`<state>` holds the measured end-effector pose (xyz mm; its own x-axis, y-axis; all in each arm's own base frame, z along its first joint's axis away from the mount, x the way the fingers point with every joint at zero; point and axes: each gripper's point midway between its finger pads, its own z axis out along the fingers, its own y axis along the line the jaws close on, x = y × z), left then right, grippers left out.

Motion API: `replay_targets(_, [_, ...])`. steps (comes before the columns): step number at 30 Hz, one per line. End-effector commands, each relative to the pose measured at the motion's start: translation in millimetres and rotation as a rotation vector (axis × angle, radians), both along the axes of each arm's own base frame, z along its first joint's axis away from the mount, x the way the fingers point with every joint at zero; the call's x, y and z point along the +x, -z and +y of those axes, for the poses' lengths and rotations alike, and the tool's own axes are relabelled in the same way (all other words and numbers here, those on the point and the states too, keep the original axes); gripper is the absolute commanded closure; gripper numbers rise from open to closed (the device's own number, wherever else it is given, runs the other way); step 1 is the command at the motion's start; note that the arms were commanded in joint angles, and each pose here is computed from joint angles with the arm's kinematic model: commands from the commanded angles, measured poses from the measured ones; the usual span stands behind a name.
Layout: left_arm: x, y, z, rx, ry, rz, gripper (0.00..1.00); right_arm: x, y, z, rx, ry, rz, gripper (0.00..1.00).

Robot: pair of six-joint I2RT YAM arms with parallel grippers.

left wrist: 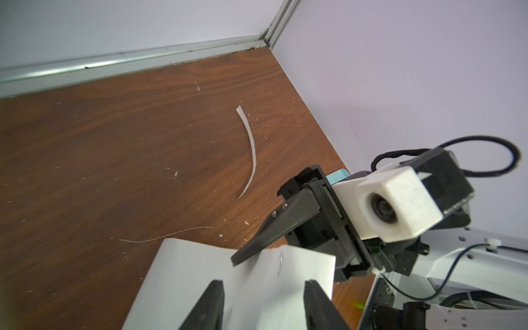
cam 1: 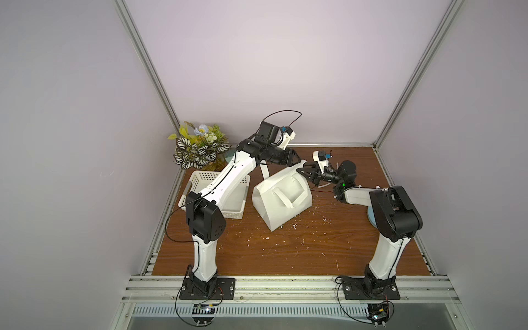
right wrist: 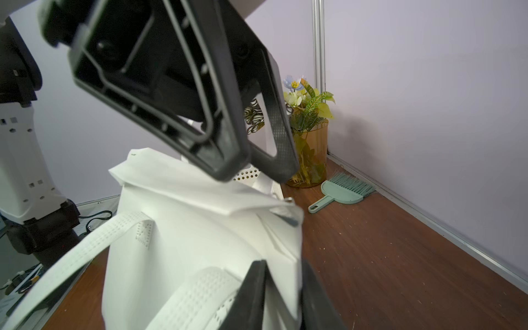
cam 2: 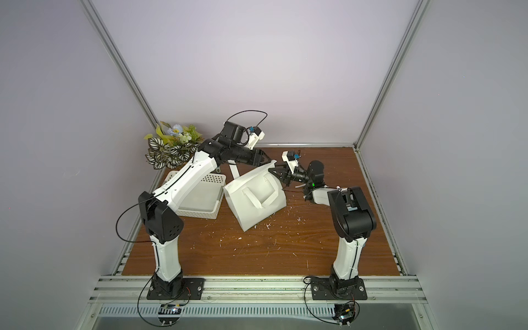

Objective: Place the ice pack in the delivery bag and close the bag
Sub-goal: Seal the delivery bag at the center of the board.

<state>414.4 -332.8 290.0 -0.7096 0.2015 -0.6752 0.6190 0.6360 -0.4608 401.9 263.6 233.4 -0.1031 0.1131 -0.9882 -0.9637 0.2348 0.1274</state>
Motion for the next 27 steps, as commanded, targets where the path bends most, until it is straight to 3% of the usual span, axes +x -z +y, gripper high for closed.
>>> replay_targets(1, [-2.3,7.1,24.2,0.109,-0.034,-0.035,0.55,-6.8,-21.3,2.1,0.008,-0.003,-0.068,0.76])
replay_targets(8, [-10.2,23.1,27.0,0.132,-0.014,0.004,0.59,-6.5,-21.1,3.5,0.005,-0.002,-0.073,0.76])
replay_targets(20, [-18.6,37.7,10.9,0.134,0.060,0.024,0.56,-5.4,-21.7,2.4,-0.006,0.007,-0.080,0.75])
replay_targets(27, [-17.5,24.2,7.8,0.107,0.058,0.008,0.54,-4.7,-20.0,2.5,-0.018,0.013,-0.077,0.76])
